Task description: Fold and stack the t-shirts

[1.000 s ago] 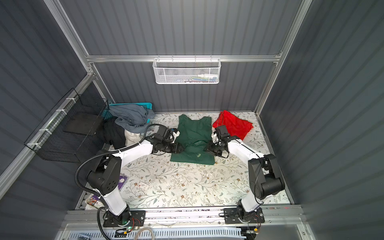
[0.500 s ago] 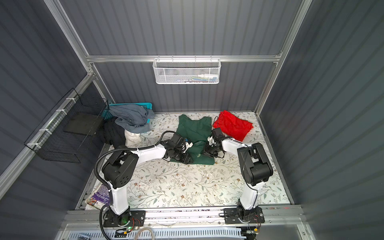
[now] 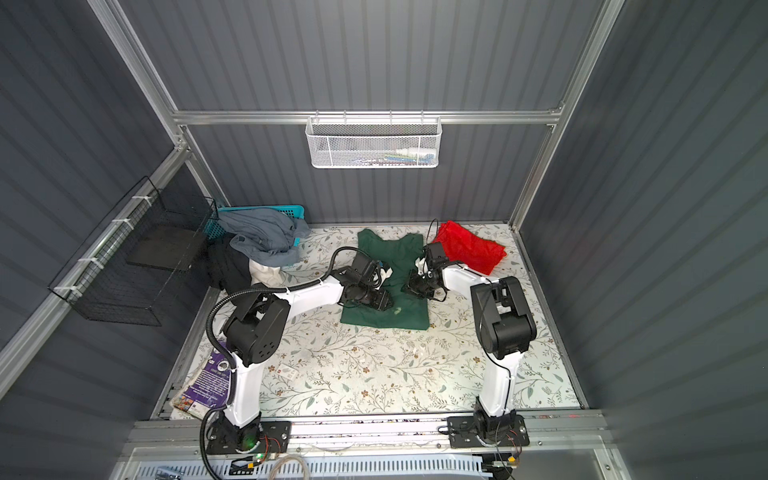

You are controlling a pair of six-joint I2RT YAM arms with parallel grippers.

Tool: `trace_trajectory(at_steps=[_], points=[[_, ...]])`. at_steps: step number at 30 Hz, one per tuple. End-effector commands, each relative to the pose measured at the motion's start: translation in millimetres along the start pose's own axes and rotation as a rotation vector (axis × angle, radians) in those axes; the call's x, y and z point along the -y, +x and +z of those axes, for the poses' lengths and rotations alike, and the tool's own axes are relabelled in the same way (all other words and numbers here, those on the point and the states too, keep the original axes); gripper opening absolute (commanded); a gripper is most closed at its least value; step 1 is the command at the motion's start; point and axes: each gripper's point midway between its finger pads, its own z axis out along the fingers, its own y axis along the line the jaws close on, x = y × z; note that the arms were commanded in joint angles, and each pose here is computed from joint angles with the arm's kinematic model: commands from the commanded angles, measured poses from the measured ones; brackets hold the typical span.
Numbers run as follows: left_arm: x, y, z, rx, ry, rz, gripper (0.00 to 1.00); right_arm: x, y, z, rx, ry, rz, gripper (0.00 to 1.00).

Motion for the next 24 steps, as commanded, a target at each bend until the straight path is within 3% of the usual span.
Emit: trace_trajectory(at_steps=[1, 10, 12, 16, 21, 24], points=[[-20, -18, -7, 0.033, -0.072, -0.006, 0.50, 2, -17, -3, 0.031, 0.013, -0.011, 0.24], [-69, -71, -10, 0.176, -0.181, 0.024, 0.49, 3, -48, -2, 0.043, -0.001, 0.018, 0.24], [-83, -79, -7, 0.189, -0.215, 0.019, 0.49, 2, -55, -5, 0.065, -0.012, 0.020, 0.33], [-109, -97, -20, 0.239, -0.299, -0.009, 0.49, 2, -69, -16, 0.098, -0.010, 0.014, 0.37], [-99, -137, -78, 0.411, -0.344, 0.044, 0.54, 1, -79, -35, 0.142, 0.010, -0.004, 0.61], [-89, -147, -104, 0.437, -0.349, 0.046, 0.56, 1, -72, -45, 0.133, 0.031, 0.004, 0.65]])
